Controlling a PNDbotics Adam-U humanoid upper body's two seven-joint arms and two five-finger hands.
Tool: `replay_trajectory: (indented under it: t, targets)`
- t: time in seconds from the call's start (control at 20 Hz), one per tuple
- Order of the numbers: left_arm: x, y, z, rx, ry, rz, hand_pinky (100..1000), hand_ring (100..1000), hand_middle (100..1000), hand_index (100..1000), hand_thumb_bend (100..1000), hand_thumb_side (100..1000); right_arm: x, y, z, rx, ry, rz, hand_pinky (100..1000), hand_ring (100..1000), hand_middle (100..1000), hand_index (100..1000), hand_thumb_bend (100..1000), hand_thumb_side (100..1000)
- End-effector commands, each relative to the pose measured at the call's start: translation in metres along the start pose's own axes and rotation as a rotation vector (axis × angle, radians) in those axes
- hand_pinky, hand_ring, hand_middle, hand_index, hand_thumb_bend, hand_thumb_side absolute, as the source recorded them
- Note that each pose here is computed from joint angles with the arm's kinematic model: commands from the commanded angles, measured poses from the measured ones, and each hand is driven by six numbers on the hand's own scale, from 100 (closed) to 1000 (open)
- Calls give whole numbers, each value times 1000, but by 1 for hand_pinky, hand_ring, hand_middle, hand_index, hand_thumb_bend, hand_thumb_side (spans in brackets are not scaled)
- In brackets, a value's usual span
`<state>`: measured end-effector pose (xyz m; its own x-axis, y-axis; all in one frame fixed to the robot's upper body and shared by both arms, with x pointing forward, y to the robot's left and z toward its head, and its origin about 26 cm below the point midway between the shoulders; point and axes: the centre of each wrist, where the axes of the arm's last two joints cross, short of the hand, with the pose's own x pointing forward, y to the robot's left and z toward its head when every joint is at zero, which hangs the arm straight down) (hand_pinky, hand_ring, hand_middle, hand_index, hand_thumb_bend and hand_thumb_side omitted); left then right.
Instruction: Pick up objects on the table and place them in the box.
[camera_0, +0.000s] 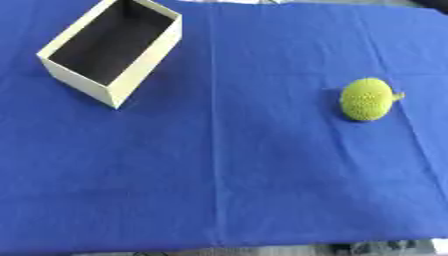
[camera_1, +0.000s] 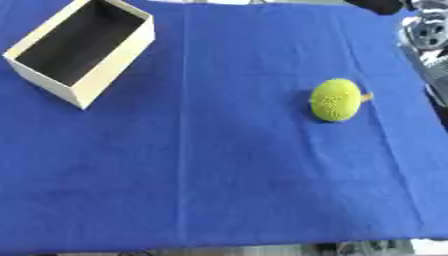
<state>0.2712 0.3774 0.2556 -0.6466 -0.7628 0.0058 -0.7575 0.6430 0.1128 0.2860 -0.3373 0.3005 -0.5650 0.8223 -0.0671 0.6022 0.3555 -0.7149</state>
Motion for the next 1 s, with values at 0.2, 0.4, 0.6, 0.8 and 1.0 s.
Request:
replay_trajectory:
  t: [0.2,0.4,0.6,0.8,1.0]
  targets:
    - [1,6,-9,-2,-40,-17,780,645,662,698,479,323,-1,-13,1,378,-26,61,912,886,768,850,256,331]
    - [1,7,-9,-4,-41,-22,780,644,661,697,476,323,-3,-8,12,565,35,66,908,889,763,847,321,224]
    - [1,7,-9,-7,-43,-22,780,643,660,695,476,323,-2,0,22,685,97,36,908,898,770,865,363,179]
    - [1,7,-9,-7,-41,-25,782,641,659,692,471,326,-2,11,35,767,174,-16,902,900,773,881,381,148]
    - [1,7,-9,-9,-39,-25,783,640,657,691,465,330,-2,18,47,807,243,-55,898,901,773,887,364,151]
